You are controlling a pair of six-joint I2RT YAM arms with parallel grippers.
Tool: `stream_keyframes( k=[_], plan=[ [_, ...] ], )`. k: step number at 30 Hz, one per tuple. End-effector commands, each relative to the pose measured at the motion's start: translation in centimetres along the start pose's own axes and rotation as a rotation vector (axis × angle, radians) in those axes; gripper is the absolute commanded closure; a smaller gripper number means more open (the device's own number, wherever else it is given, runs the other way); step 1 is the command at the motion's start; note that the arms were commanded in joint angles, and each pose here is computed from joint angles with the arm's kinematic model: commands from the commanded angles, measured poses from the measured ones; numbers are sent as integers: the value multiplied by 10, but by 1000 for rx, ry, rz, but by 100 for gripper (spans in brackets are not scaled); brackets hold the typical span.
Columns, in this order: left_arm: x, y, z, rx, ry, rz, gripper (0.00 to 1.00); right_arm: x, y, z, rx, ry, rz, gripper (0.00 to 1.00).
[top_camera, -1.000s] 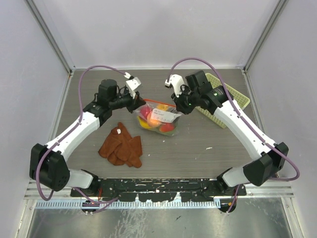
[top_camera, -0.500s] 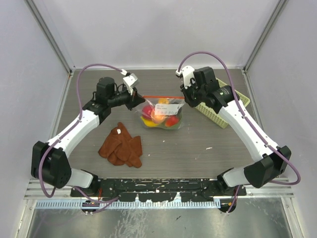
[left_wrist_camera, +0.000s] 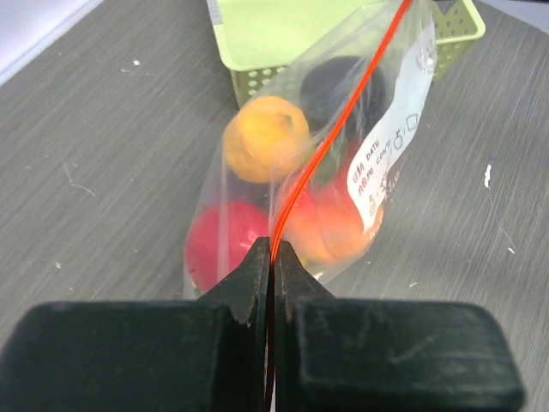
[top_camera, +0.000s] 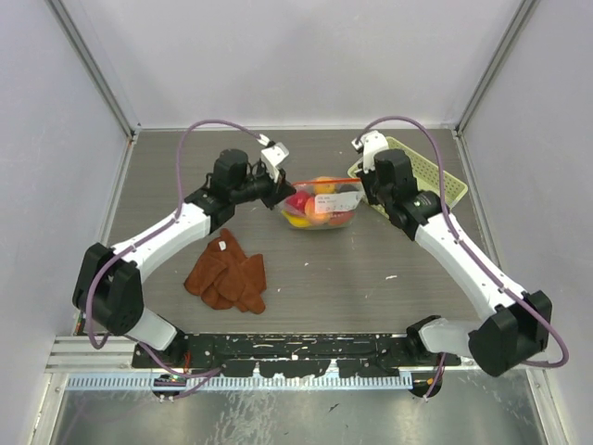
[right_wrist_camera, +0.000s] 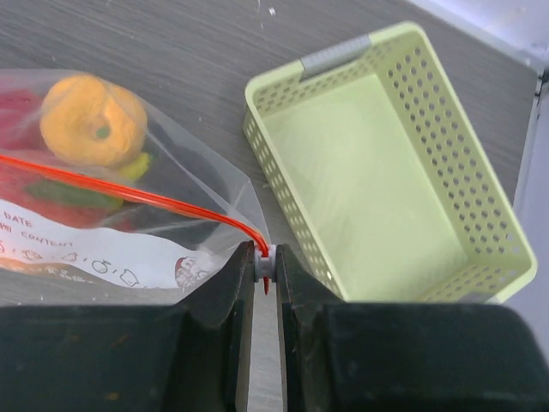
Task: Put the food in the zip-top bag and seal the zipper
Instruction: Zip the zipper food storage bag at the center of the board, then place the zipper food storage bag at the center of the board.
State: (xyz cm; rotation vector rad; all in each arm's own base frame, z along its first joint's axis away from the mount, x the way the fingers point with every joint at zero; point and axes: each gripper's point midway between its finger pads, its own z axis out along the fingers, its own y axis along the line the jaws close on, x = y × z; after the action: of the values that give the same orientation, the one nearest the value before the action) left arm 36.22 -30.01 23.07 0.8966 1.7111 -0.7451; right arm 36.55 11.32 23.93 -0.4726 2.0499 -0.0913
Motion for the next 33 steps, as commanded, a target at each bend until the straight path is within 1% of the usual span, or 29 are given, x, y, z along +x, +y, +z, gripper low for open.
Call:
stream_keyframes(
  k=[1, 3, 4, 7, 9, 11, 12, 13, 14, 16, 19, 20, 22, 24, 26, 28, 29, 32, 33],
  plan=[
    [-4, -23, -9, -56, -52, 50, 100, -15, -9, -22, 41, -165, 156, 99],
    [15, -43, -11, -14, 4, 38, 100, 4, -1, -27, 13, -157, 194, 99],
    [27, -55, -12, 13, 41, 27, 100, 12, 0, -32, 10, -160, 210, 97],
    [57, -96, -17, 83, 139, 10, 99, 31, 15, -47, -70, -180, 241, 90],
    [73, -118, -24, 99, 182, 2, 98, 39, 24, -59, -118, -201, 271, 86],
    [81, -140, -32, 122, 193, -15, 96, 48, 30, -70, -152, -216, 312, 82],
    [88, -148, -35, 132, 206, -23, 94, 52, 33, -76, -170, -227, 330, 81],
    [82, -158, -42, 139, 183, -32, 92, 58, 36, -80, -186, -234, 348, 78],
    [84, -164, -46, 143, 185, -41, 88, 62, 39, -85, -200, -244, 369, 76],
    [85, -170, -55, 145, 182, -69, 79, 72, 45, -91, -230, -252, 399, 71],
    [77, -169, -66, 117, 174, -107, 66, 74, 47, -103, -254, -276, 435, 56],
    [74, -167, -69, 103, 172, -114, 58, 74, 47, -106, -255, -282, 437, 51],
    [62, -160, -76, 49, 158, -126, 40, 71, 42, -111, -240, -294, 439, 40],
    [50, -145, -84, -39, 144, -134, 21, 64, 31, -117, -194, -313, 439, 28],
    [39, -132, -93, -113, 138, -130, 8, 54, 18, -123, -142, -341, 432, 19],
    [31, -111, -101, -200, 131, -136, 2, 45, 1, -126, -61, -359, 433, 10],
    [28, -97, -105, -247, 127, -156, 0, 42, -9, -127, -11, -361, 430, 7],
    [29, -49, -123, -392, 120, -294, 2, 39, -40, -121, 169, -331, 432, 1],
    [31, -34, -131, -432, 123, -353, 2, 38, -47, -119, 213, -319, 431, 0]
  ],
)
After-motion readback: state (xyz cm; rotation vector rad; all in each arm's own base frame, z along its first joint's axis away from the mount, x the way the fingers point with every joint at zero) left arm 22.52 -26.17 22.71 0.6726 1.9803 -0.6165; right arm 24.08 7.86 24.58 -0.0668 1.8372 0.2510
